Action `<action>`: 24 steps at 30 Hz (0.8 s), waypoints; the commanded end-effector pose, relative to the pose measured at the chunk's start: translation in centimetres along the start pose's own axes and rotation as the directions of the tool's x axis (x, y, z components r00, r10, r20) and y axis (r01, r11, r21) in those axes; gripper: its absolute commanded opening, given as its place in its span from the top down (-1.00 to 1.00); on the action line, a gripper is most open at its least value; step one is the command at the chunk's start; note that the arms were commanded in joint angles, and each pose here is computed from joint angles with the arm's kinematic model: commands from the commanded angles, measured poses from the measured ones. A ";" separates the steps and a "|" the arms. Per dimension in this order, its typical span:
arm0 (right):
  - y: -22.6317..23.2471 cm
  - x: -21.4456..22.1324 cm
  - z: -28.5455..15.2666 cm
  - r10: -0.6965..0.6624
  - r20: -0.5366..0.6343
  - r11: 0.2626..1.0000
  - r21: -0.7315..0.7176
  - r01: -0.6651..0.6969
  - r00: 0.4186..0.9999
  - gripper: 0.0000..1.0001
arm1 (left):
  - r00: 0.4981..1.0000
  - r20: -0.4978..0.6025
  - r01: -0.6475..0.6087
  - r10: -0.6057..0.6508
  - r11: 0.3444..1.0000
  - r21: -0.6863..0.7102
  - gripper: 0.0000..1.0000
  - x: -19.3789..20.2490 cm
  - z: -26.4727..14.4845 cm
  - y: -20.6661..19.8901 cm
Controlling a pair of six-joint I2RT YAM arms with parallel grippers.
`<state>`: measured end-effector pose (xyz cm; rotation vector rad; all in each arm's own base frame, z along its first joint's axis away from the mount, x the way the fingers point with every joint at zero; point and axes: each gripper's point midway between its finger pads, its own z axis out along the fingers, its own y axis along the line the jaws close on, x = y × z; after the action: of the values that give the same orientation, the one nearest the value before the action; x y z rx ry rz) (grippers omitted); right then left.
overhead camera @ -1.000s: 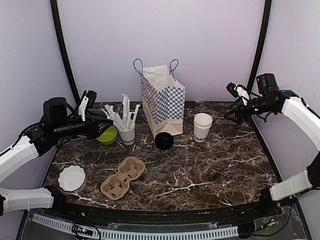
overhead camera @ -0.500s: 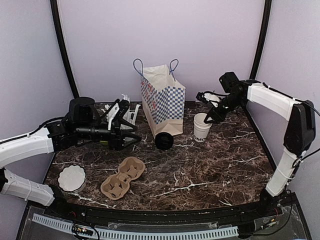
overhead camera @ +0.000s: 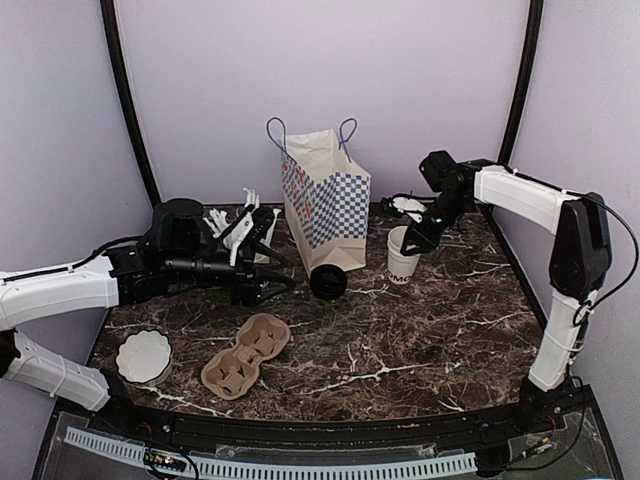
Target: Pack the takeout coffee
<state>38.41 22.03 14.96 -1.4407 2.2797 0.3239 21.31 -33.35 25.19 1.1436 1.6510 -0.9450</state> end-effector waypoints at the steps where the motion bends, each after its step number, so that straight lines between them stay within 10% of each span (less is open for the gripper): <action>1: 0.6 -0.2 0.3 -0.019 -0.019 1.000 -0.012 0.019 1.000 0.33 | 0.999 0.028 -0.036 0.036 0.999 -0.004 -0.17 -0.8 0.1 0.0; 14: -0.1 0.2 0.2 -0.013 -0.053 0.999 0.034 0.015 0.999 0.99 | 1.000 0.027 -0.002 0.002 1.000 -0.007 -0.16 -1.0 0.9 0.5; 24: -1.7 -1.0 -1.9 -0.021 -0.024 0.990 0.137 0.024 0.999 1.00 | 0.995 0.079 0.063 -0.058 0.997 -0.053 -0.15 -2.2 2.5 1.9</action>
<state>38.58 21.46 14.42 -1.4537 2.3118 0.2327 22.90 -34.56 24.04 1.0929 1.6918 -0.9422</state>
